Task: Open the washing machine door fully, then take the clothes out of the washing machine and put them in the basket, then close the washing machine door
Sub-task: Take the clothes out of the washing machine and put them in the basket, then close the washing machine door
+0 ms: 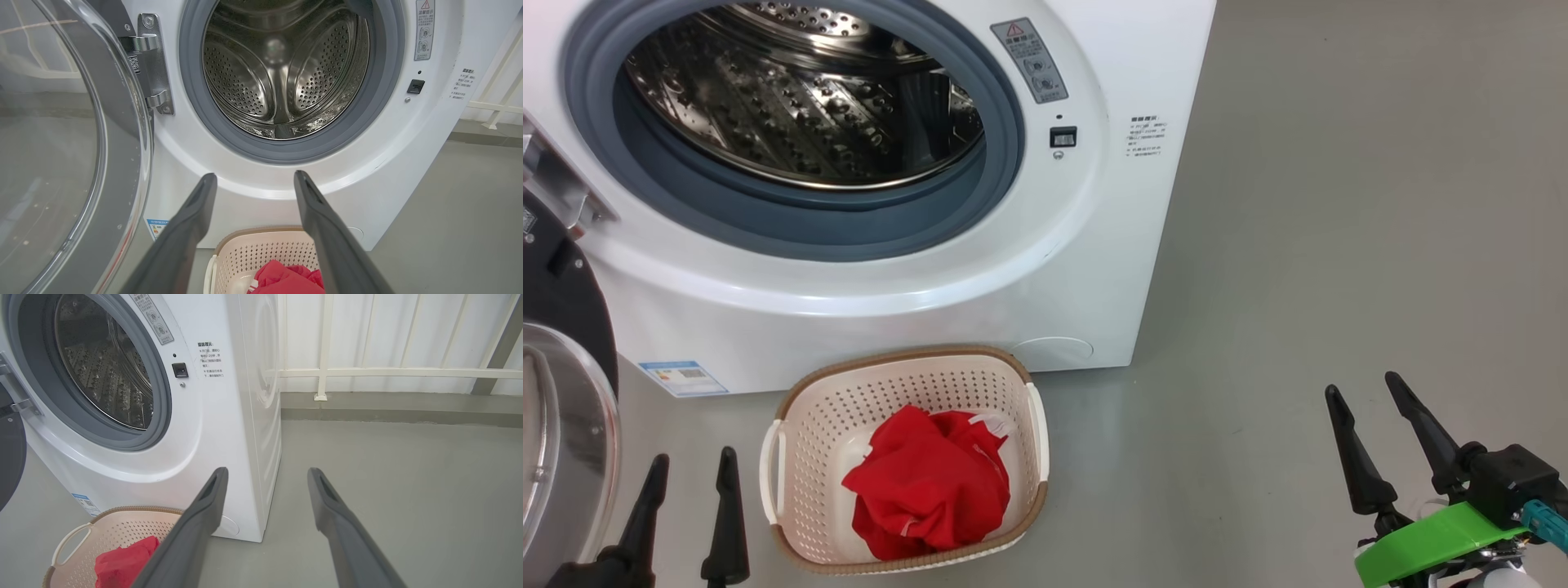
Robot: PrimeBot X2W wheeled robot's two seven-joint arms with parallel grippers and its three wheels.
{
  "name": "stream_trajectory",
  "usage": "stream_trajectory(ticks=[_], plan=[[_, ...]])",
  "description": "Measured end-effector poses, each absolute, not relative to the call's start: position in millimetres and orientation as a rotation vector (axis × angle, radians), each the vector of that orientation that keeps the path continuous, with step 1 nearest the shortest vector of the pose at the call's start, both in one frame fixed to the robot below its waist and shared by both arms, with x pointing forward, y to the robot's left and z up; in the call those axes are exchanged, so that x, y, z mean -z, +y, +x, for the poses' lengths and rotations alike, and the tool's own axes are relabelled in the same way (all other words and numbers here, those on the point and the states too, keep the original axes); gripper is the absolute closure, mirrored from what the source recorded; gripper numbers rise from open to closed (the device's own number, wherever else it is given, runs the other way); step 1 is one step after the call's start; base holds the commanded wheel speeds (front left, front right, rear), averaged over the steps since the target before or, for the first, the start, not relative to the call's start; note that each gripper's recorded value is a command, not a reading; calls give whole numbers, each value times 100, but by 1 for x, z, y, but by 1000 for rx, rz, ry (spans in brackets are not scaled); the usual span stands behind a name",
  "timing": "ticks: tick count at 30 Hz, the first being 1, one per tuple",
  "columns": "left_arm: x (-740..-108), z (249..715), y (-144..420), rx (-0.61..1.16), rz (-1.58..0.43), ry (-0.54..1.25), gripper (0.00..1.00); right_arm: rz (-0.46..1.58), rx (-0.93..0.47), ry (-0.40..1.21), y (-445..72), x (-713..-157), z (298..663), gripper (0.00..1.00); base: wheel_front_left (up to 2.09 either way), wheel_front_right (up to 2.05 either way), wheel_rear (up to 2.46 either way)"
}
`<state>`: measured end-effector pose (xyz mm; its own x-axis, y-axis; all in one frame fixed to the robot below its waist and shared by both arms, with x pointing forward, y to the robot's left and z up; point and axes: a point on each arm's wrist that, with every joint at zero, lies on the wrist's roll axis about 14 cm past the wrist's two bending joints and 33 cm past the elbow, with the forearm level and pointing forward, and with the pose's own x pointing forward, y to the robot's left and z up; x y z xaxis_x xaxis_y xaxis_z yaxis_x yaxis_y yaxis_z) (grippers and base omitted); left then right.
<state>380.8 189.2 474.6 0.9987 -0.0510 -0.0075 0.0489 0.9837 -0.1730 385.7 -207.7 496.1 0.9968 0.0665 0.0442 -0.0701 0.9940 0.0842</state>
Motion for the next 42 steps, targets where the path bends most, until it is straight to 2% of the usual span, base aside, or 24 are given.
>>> stream_trajectory(ticks=[14,31,42], plan=[[-473,381,189,50,-160,17,0,87,-72,-38,-206,-495,387,0,-7,7,0],[-476,381,189,51,-159,6,0,87,-74,-39,-206,-495,387,0,-113,113,0],[-478,379,190,47,-158,2,0,87,-81,-42,-204,-496,388,0,-16,16,0]])
